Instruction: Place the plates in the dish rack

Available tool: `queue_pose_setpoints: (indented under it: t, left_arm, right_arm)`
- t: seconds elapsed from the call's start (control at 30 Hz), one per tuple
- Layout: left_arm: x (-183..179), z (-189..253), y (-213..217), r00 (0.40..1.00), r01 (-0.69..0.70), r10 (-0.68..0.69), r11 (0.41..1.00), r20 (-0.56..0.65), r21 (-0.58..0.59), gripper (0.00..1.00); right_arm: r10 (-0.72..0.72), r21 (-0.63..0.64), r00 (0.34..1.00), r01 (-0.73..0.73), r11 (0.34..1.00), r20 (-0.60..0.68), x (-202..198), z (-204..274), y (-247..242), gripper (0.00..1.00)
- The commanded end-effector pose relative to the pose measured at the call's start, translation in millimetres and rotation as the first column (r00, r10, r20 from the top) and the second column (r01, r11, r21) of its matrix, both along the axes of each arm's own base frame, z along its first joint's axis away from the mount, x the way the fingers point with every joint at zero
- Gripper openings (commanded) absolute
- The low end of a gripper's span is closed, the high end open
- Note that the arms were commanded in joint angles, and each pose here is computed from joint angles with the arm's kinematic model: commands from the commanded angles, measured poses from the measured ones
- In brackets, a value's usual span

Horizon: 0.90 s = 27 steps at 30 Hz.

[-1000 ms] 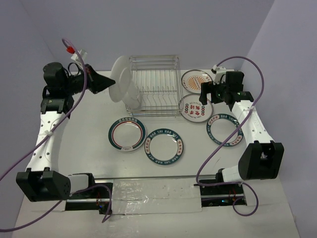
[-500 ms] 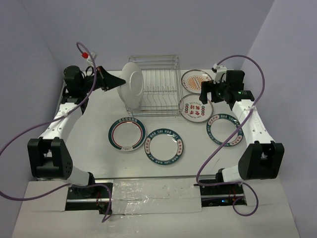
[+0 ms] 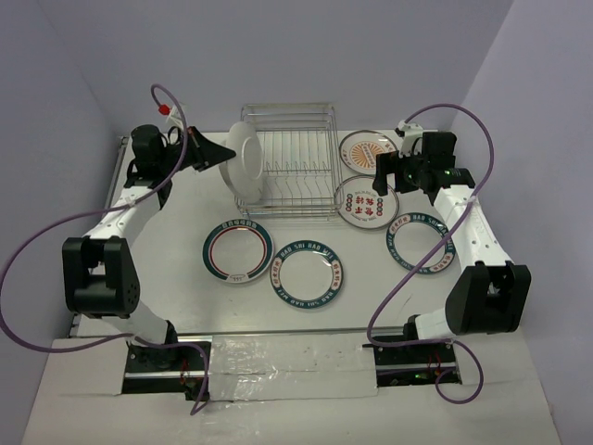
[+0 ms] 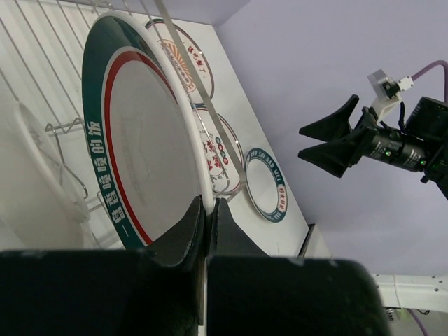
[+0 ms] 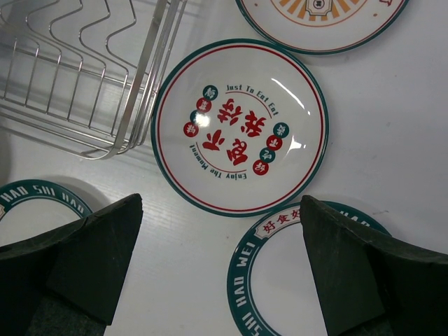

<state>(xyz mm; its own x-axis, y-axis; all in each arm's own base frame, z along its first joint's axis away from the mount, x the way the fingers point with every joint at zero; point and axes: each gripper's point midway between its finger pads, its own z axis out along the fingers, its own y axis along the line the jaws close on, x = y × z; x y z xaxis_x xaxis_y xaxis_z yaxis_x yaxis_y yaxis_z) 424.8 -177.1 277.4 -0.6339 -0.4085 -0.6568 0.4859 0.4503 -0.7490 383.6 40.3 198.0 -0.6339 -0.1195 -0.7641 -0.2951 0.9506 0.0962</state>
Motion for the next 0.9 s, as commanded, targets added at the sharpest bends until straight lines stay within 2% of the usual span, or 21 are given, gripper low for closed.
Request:
queue_pose_setpoints:
  t: [0.0,0.37,0.47,0.5,0.6,0.8,0.87]
  left_arm:
    - [14.1,33.8,0.7,0.992,-0.026,0.027,1.000,0.119,-0.005,0.00]
    - [29.6,-4.3,0.0,0.997,-0.041,0.034,0.994,-0.070,-0.100,0.01]
    - [32.5,-8.1,0.1,0.996,-0.047,0.040,0.995,-0.081,-0.090,0.15]
    - [34.6,-8.2,2.1,0.995,-0.063,0.055,0.994,-0.088,-0.084,0.30]
    - [36.6,0.9,5.3,0.996,-0.077,0.075,0.996,-0.040,-0.046,0.53]
    - [41.5,37.4,33.6,0.980,-0.185,0.175,0.978,0.099,0.097,0.73]
    - [38.0,41.8,56.7,0.964,-0.249,0.229,0.953,0.132,0.170,0.73]
  right_arm:
    - [-0.007,-0.006,0.999,0.008,1.000,0.045,9.2,18.4,-2.7,1.00]
    - [-0.008,-0.012,0.999,0.008,1.000,0.044,10.3,17.8,-3.7,1.00]
    - [-0.007,-0.013,0.999,0.007,1.000,0.042,9.8,16.5,-3.8,1.00]
    - [-0.007,-0.013,0.999,0.007,1.000,0.042,9.8,16.5,-3.8,1.00]
    - [-0.007,-0.011,0.999,0.007,1.000,0.041,9.8,16.5,-3.4,1.00]
    - [-0.005,-0.016,0.999,0.006,1.000,0.053,8.3,21.2,-3.8,1.00]
    - [-0.004,-0.019,0.998,0.005,1.000,0.056,7.0,21.9,-4.2,1.00]
